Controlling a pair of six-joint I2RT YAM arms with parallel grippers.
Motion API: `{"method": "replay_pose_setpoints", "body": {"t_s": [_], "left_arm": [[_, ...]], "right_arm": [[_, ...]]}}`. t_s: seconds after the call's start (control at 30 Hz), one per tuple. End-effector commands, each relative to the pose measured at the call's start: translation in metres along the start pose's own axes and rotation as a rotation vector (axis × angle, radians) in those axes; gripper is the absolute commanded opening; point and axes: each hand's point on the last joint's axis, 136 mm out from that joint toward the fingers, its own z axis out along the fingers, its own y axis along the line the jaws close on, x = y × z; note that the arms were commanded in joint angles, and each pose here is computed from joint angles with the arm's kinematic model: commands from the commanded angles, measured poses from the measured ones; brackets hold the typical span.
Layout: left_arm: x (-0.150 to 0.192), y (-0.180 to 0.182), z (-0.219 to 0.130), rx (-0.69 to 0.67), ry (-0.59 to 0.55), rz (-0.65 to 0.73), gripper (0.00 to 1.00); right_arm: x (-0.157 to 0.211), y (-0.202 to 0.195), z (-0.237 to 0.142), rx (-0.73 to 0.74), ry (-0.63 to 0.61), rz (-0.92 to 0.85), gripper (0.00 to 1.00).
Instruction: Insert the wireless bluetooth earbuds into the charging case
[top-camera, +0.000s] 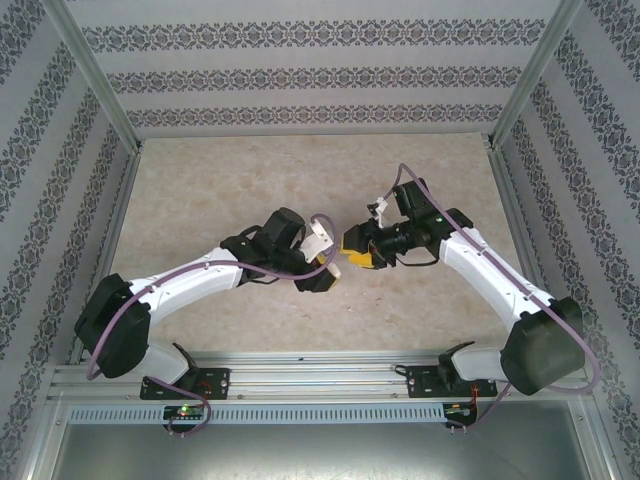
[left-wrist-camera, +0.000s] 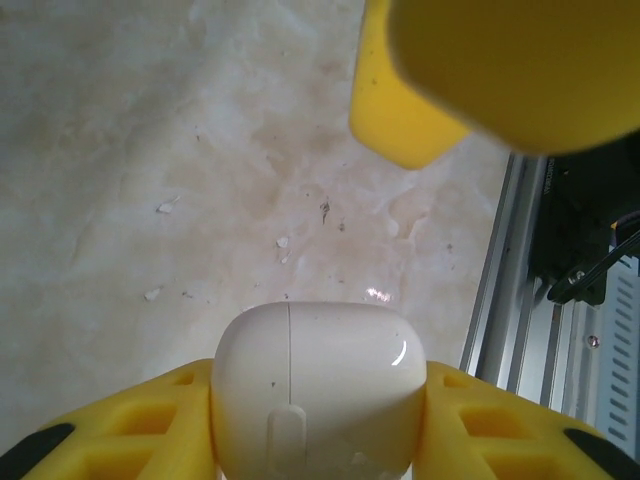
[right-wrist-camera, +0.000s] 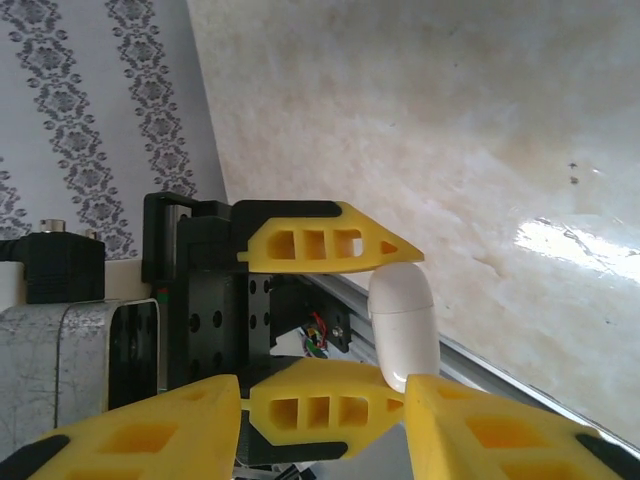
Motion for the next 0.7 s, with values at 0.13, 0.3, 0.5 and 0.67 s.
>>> {"method": "replay_pose_setpoints", "body": {"t_s": [0.13,0.3,0.5,0.67], "left_arm": [[-0.041,-0.034,-0.005,0.096,-0.105,0.122,0.34],[-0.047,-0.039,-0.008,0.112,-0.138,0.108,0.34],[-0.052,-0.042,-0.012,0.128,-0.187,0.09,0.35],[-0.057,-0.045,-0.012,0.145,-0.204,0.079,0.35]], "right_arm": [[0.023,-0.002,0.003,0.003,0.095,-0.015,0.48],[0.02,-0.012,0.0,0.016,0.066,0.017,0.49],[0.015,-0.006,-0.009,-0.048,0.006,0.007,0.51],[0.018,-0.006,-0.014,-0.063,-0.007,-0.009,0.52]]}}
